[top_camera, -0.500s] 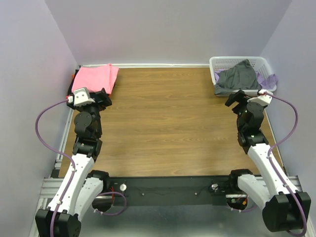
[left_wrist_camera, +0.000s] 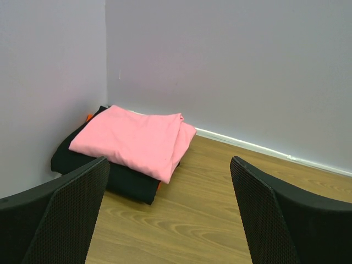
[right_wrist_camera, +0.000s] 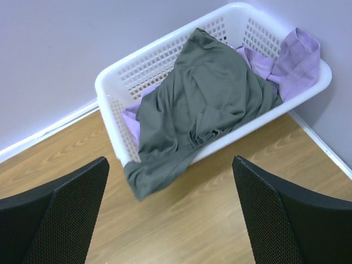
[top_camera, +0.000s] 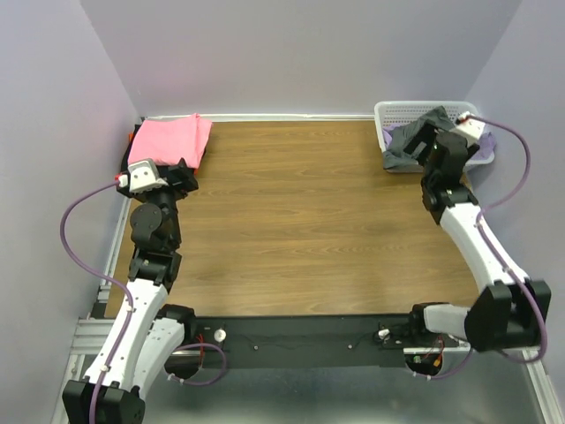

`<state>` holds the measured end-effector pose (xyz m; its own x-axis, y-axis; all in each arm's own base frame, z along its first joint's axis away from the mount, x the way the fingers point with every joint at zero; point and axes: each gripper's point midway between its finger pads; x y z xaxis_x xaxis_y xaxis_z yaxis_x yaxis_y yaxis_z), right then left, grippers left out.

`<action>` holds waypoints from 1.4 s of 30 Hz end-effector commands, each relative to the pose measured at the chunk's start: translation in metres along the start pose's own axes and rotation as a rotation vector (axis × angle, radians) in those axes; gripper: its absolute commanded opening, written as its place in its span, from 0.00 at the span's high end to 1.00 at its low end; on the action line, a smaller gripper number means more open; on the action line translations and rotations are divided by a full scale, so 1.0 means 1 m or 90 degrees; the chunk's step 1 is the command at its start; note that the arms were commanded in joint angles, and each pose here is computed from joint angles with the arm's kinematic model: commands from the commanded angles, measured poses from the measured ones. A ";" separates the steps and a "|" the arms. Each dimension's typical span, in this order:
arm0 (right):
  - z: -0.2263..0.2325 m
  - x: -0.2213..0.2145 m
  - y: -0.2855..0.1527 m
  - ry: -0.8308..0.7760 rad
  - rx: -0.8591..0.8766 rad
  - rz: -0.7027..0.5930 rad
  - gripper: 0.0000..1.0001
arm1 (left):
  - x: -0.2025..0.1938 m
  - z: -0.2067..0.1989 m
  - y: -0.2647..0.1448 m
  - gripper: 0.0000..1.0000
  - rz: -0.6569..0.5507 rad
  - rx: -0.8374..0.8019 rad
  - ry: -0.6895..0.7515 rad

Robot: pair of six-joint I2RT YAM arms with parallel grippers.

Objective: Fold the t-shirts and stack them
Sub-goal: Grab the tshirt from the pile

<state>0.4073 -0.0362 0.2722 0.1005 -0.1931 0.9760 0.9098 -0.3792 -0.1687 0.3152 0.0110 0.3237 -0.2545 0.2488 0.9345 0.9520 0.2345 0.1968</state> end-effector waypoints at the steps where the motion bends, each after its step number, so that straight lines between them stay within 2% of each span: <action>1: -0.009 -0.016 0.036 -0.071 -0.079 0.061 0.00 | -0.004 0.002 0.000 0.02 0.002 0.001 0.011; 7: -0.005 -0.040 0.095 -0.068 -0.087 0.121 0.00 | -0.007 -0.001 0.000 0.02 0.006 -0.011 0.014; 18: -0.031 -0.116 0.196 -0.051 -0.127 0.221 0.00 | -0.012 -0.002 0.003 0.02 0.014 -0.014 0.019; 28: -0.038 -0.152 0.241 -0.018 -0.101 0.259 0.03 | -0.011 0.001 0.003 0.02 0.010 -0.006 0.019; 30: -0.041 -0.157 0.245 -0.019 -0.098 0.267 0.10 | -0.012 0.001 0.003 0.02 0.010 -0.004 0.021; 34: -0.040 -0.158 0.249 -0.023 -0.084 0.270 0.35 | -0.012 0.003 0.002 0.02 0.010 0.000 0.022; 37: -0.039 -0.148 0.246 -0.028 -0.079 0.260 0.65 | -0.010 0.003 0.002 0.02 0.007 0.000 0.021; 38: -0.038 -0.143 0.245 -0.026 -0.080 0.255 0.86 | -0.010 0.003 0.001 0.02 0.007 0.002 0.021; 39: -0.037 -0.129 0.241 -0.022 -0.078 0.242 0.96 | -0.009 0.003 0.001 0.02 0.005 0.001 0.021; 42: -0.031 -0.095 0.230 -0.012 -0.066 0.210 0.98 | -0.008 0.004 0.001 0.02 0.003 0.004 0.020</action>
<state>0.5959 -0.1378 0.0784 0.4599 -0.3155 0.8300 0.7267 -0.4035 -0.5560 0.3208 0.0084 0.3118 -0.2197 0.2300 0.9481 0.9607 0.2198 0.1693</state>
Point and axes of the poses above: each gripper's point midway between its finger pads, its own y axis out along the fingers, its own z axis along the line the jaws close on, x = y × z, and after that the axes turned 5 degrees about -y, right-handed
